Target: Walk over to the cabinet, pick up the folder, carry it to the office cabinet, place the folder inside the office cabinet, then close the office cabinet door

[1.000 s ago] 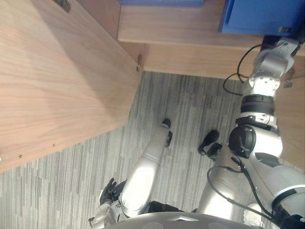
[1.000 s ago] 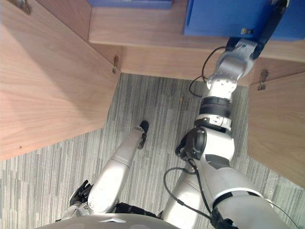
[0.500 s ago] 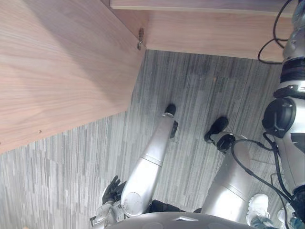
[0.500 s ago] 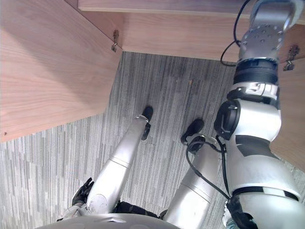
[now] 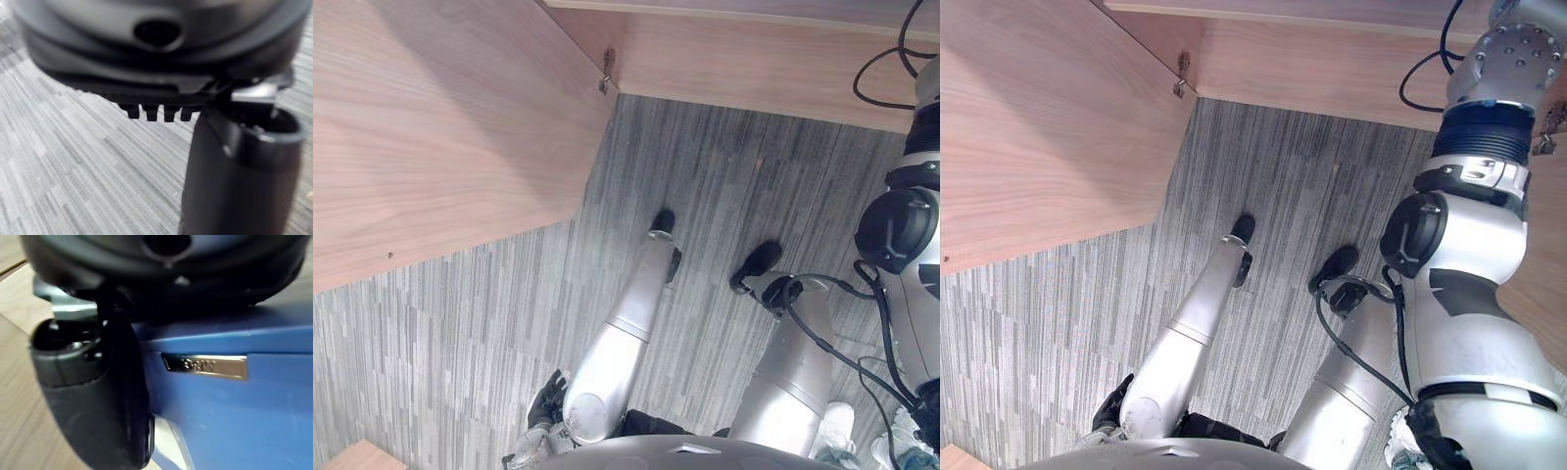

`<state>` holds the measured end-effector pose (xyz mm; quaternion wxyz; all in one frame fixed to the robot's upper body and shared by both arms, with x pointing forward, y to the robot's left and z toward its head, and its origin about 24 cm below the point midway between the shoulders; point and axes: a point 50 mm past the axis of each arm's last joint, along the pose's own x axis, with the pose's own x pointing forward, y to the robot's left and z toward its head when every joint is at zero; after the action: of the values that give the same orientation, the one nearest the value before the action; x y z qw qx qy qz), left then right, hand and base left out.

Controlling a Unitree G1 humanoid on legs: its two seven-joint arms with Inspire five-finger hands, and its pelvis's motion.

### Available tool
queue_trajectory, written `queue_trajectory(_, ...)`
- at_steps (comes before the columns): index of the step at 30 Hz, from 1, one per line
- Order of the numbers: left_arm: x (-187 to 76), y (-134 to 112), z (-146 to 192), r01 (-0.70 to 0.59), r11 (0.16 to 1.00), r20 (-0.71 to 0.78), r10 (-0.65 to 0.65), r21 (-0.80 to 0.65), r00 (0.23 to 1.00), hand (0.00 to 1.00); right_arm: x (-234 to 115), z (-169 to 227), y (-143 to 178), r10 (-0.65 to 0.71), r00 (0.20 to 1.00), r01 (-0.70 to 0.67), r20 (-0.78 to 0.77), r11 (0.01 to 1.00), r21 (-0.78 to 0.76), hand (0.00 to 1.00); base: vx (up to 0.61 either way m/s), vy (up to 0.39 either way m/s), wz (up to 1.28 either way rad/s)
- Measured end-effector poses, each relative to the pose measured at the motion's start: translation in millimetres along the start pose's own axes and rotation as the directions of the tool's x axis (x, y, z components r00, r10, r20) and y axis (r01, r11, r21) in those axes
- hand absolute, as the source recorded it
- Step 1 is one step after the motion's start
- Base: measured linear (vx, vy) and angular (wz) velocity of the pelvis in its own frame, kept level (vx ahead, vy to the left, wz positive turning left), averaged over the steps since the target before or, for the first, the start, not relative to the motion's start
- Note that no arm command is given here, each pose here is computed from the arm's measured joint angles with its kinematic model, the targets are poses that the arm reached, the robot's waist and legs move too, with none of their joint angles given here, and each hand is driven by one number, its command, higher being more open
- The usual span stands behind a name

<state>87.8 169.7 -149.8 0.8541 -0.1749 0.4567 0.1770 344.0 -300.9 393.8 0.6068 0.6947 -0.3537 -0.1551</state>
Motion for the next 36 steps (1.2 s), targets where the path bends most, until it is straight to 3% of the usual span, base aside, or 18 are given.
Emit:
queue_trajectory(11, 0, 3, -4, -0.069, 0.994, -0.016, 0.068, -0.089, 0.998, 1.00, -8, -15, 22, 0.041, 0.998, -0.039, -0.044, 0.998, 0.048, 0.00, -0.01, 0.049, 0.03)
queue_trajectory(12, 0, 3, -4, -0.073, 0.993, -0.018, 0.071, -0.093, 0.997, 1.00, -10, -18, 26, 0.054, 0.997, -0.051, -0.053, 0.998, 0.043, 1.00, -0.01, 0.040, 0.03)
queue_trajectory(25, 7, 9, 10, -0.120, 0.976, 0.008, 0.124, -0.180, 0.992, 1.00, -24, -50, 43, 0.181, 0.964, -0.207, -0.196, 0.970, -0.124, 1.00, -0.01, 0.060, 0.03)
queue_trajectory(36, 10, 6, 14, -0.117, 0.972, 0.009, 0.122, -0.202, 0.993, 1.00, -17, -63, 17, 0.112, 0.956, -0.189, -0.271, 0.942, -0.276, 1.00, 0.02, 0.063, 0.03)
